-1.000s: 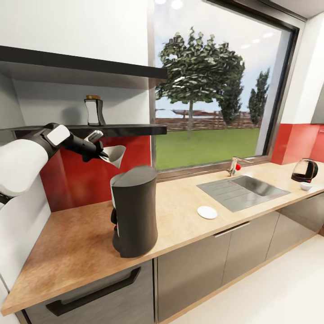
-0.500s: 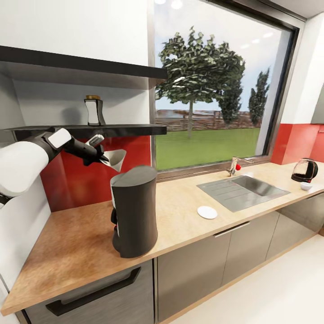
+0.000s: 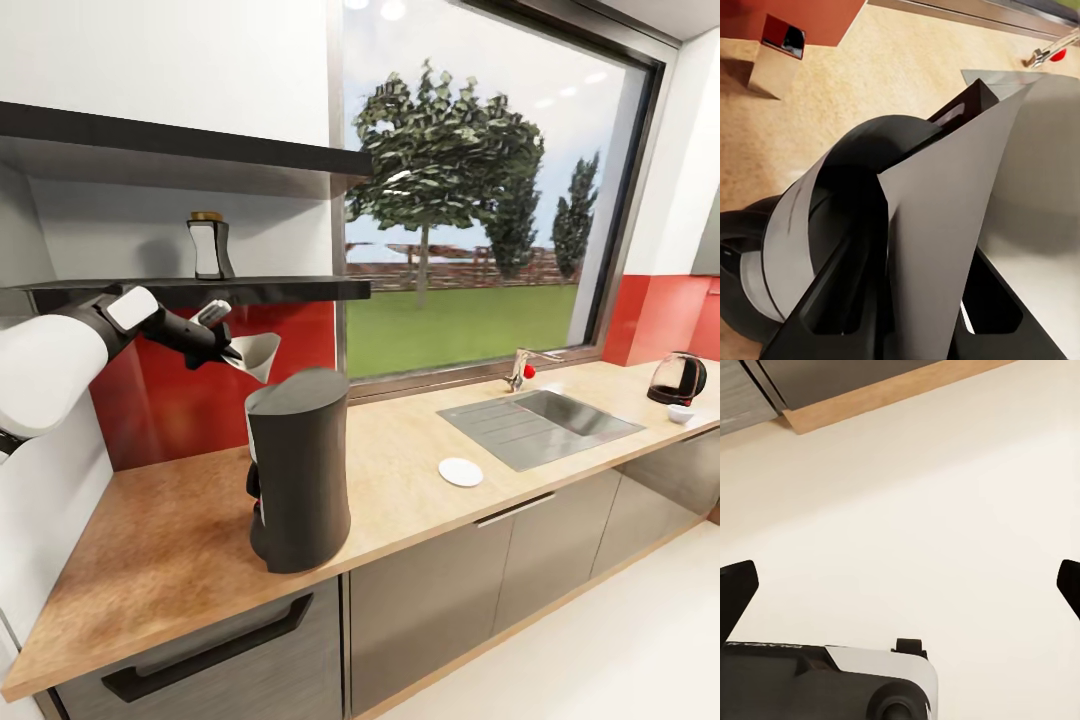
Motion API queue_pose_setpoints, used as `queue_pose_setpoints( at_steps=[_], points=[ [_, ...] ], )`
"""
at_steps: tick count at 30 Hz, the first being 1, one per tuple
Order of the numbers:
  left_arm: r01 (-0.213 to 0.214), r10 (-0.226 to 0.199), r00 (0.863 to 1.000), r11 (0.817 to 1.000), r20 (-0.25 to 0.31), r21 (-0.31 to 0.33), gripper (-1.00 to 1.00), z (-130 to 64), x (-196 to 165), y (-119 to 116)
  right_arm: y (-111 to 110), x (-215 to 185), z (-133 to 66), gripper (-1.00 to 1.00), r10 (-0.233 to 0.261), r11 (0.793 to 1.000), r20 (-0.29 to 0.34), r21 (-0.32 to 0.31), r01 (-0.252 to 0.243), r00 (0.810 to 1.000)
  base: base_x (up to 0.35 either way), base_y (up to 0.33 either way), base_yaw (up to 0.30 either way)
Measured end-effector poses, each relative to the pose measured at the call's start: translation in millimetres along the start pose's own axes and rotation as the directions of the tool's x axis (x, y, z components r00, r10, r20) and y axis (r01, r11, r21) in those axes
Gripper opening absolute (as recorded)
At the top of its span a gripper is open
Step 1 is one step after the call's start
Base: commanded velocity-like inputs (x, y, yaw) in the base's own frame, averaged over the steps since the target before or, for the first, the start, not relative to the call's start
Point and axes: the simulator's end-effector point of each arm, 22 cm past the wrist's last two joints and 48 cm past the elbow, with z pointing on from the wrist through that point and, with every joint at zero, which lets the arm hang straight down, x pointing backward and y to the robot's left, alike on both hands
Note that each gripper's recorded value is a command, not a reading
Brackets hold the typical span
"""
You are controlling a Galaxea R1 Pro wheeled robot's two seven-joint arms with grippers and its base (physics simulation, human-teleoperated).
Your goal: Set up a coffee station on the kitchen countertop: keep the coffee maker on the countertop, move the bottle of coffee from the kitchen shelf to the counter next to the coffee maker, place a paper coffee filter on top of the coffee maker, put the saucer next to the coffee maker with the coffee cup on the saucer, and place the electric kettle next to the coffee maker.
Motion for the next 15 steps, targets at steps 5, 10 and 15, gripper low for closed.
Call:
queue_pose_setpoints(
  at_steps=[5,10,15],
  points=[
    [0.003,-0.003,1.000,1.000,-0.004,0.002,-1.00,0.9,1.4,-0.1,0.1,0.2,0.0,1.00,0.000,1.000,0.000,0.000,0.000,1.000,0.000,0.000,0.000],
    [0.007,-0.007,1.000,1.000,-0.014,0.002,-1.00,3.2,5.0,0.8,0.0,0.2,0.0,1.00,0.000,1.000,0.000,0.000,0.000,1.000,0.000,0.000,0.000],
    [0.007,-0.007,1.000,1.000,-0.016,0.003,-1.00,4.2,6.1,-0.3,0.0,0.1,0.0,1.00,0.000,1.000,0.000,0.000,0.000,1.000,0.000,0.000,0.000]
  ],
)
